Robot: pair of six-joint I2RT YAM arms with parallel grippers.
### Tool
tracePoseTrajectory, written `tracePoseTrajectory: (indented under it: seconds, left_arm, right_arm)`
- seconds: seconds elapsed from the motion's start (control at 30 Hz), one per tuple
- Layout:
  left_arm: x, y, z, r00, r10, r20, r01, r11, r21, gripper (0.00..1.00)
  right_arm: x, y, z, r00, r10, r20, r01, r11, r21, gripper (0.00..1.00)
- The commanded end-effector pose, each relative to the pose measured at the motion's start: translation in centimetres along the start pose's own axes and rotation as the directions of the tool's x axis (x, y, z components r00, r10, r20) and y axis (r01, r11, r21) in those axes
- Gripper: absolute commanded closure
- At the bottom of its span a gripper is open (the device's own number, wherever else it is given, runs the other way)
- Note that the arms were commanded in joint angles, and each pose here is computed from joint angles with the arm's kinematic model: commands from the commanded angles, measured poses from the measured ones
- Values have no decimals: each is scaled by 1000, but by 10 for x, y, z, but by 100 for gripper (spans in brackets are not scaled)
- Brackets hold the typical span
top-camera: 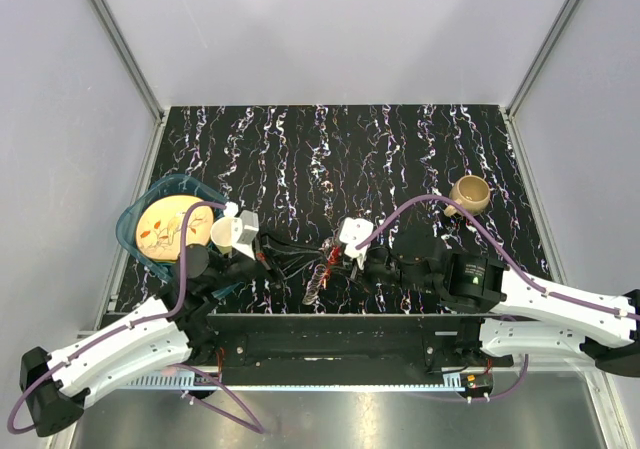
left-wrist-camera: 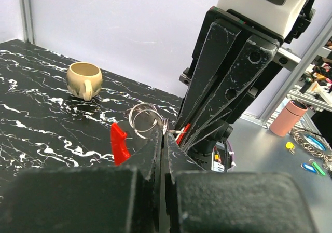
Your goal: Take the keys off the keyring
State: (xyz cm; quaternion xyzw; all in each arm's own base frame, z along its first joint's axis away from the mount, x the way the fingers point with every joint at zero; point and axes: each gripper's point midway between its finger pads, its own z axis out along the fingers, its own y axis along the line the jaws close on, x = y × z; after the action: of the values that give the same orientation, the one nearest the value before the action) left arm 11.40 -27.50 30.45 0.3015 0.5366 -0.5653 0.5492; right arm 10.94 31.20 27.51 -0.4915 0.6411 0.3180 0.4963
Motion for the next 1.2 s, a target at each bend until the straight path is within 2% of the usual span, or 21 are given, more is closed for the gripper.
tracePoseTrajectory:
  seconds: [0.0, 0.3, 0.73, 1.17]
  left_arm:
    - [-24, 24, -4, 993, 78, 92, -63, 987, -148, 100]
    - [-20, 41, -7, 994, 86, 69, -68, 969, -237, 100]
    - [-33, 21, -3, 987, -1, 159, 23, 990, -137, 100]
    - [-13, 21, -2, 996, 25, 80, -16, 993, -113, 100]
  right_arm:
    - [-7, 7, 1, 999, 19, 32, -18, 999, -35, 100]
    - [-8, 8, 0, 999, 26, 39, -24, 999, -36, 100]
    - [18, 7, 17, 999, 39, -11, -39, 999, -17, 100]
    - [7, 2, 3, 997, 61, 40, -61, 998, 13, 100]
